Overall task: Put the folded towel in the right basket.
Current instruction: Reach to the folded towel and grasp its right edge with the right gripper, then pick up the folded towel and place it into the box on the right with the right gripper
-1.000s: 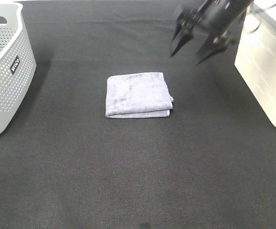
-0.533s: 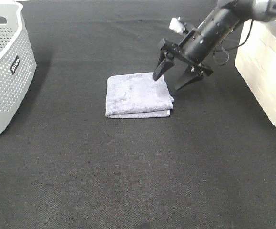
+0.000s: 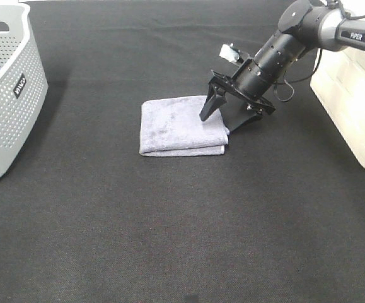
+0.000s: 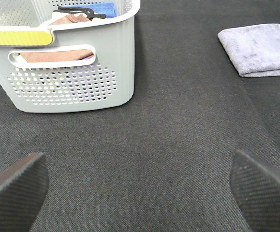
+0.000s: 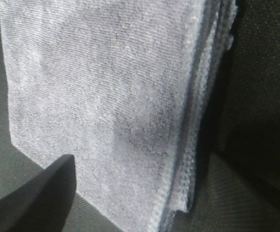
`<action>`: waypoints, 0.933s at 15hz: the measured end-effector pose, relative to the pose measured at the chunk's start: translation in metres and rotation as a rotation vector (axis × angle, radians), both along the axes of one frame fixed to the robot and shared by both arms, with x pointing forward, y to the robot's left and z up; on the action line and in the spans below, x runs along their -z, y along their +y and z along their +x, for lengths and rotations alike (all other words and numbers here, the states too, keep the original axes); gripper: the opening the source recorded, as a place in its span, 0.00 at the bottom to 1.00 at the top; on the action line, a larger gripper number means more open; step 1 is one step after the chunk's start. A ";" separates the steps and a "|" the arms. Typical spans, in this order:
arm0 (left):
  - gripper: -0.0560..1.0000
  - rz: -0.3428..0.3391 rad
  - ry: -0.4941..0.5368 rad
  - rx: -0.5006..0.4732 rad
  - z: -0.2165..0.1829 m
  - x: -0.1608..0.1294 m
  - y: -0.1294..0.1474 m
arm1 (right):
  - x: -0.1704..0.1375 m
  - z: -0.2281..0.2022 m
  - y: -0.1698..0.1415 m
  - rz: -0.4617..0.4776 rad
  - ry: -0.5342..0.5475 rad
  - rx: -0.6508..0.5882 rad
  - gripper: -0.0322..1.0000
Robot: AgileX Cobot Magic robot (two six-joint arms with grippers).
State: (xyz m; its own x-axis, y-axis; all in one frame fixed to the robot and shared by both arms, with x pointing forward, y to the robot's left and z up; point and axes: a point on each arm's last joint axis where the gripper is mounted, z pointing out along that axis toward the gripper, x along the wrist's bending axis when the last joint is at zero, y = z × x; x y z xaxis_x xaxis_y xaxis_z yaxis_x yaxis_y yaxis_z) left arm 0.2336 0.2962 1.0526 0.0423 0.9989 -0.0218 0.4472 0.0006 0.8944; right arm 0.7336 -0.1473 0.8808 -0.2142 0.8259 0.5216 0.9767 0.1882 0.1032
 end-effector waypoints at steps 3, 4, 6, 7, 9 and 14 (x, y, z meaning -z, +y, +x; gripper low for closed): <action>0.97 0.000 0.000 0.000 0.000 0.000 0.000 | 0.013 0.000 0.005 0.066 0.039 0.013 0.72; 0.97 0.000 0.000 0.000 0.000 0.000 0.000 | 0.014 0.000 0.007 0.083 0.038 0.012 0.72; 0.97 0.000 0.000 0.000 0.000 0.000 0.000 | 0.018 -0.002 0.017 0.096 0.022 -0.013 0.66; 0.97 0.001 0.000 -0.001 0.000 0.000 0.000 | 0.020 -0.002 0.020 0.095 0.013 -0.016 0.58; 0.97 0.001 0.000 -0.001 0.000 0.000 0.000 | 0.026 -0.002 0.022 0.069 0.007 -0.008 0.25; 0.97 0.001 0.000 -0.001 0.000 0.000 0.000 | 0.021 0.001 0.022 0.057 -0.010 -0.007 0.12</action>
State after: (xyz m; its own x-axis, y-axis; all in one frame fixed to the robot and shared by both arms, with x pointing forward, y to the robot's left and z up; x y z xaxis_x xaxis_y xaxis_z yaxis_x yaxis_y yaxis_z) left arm 0.2336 0.2963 1.0526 0.0417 0.9989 -0.0210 0.4472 0.0001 0.8944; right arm 0.7342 -0.1257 0.8594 -0.2251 0.7931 0.5660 0.9743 0.1885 0.1234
